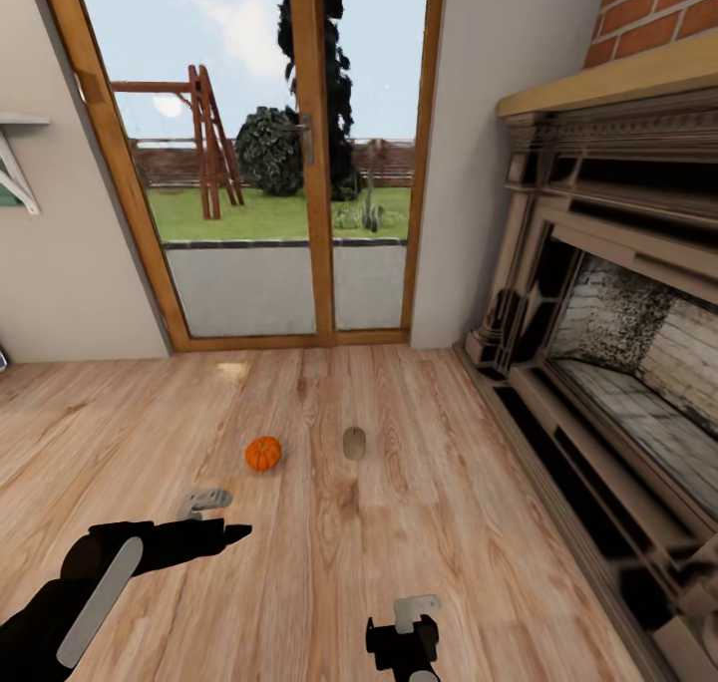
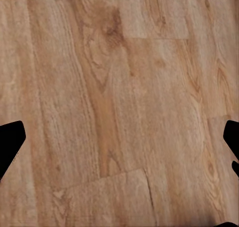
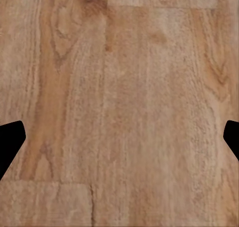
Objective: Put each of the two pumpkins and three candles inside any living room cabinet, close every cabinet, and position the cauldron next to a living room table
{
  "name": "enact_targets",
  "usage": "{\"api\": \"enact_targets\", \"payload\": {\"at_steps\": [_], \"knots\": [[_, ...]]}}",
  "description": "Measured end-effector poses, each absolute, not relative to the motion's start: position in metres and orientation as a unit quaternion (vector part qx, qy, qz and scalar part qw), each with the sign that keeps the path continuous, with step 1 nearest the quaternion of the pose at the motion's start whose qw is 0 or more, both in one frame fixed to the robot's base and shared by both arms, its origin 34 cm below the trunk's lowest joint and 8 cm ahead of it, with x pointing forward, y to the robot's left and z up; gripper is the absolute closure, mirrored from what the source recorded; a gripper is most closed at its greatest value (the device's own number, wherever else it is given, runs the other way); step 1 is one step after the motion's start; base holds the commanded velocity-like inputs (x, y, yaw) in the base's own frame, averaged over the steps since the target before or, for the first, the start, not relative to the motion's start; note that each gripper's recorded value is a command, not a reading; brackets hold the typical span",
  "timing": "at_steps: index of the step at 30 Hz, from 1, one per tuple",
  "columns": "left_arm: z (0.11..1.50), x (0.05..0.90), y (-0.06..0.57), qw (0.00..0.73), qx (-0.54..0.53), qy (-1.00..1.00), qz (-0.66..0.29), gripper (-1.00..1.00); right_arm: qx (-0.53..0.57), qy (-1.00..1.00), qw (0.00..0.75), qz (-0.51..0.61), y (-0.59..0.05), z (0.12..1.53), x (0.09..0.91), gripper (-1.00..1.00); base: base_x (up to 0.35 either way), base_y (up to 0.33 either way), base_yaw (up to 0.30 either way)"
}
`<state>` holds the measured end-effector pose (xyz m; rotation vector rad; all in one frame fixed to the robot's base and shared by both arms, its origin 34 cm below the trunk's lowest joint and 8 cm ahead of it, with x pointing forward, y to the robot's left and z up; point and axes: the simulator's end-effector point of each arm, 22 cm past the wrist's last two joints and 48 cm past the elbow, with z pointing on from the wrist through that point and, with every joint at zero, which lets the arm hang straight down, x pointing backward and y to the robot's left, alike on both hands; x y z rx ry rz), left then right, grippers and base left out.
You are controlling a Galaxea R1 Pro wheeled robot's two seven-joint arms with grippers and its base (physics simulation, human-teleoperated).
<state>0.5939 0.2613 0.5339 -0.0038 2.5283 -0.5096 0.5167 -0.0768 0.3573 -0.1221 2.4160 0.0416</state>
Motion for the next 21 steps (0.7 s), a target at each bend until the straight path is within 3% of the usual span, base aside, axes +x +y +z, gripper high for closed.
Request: {"api": "enact_targets", "payload": {"at_steps": [19, 20, 21], "knots": [[0.534, 0.595, 0.264, 0.279, -0.005, 0.941, -0.189, -1.0, -0.011, 0.938, 0.345, -0.01, -0.098, 0.369, 0.536, -1.0, 0.018, 0.0, 0.0], [0.534, 0.595, 0.264, 0.279, -0.005, 0.941, -0.189, -1.0, 0.035, 0.97, 0.241, -0.01, -0.111, 0.369, 0.531, -1.0, 0.0, 0.0, 0.0], [0.534, 0.595, 0.264, 0.279, -0.005, 0.941, -0.189, -1.0, -0.009, 0.983, 0.182, 0.027, -0.084, 0.404, 0.537, -1.0, 0.0, 0.0, 0.0]]}}
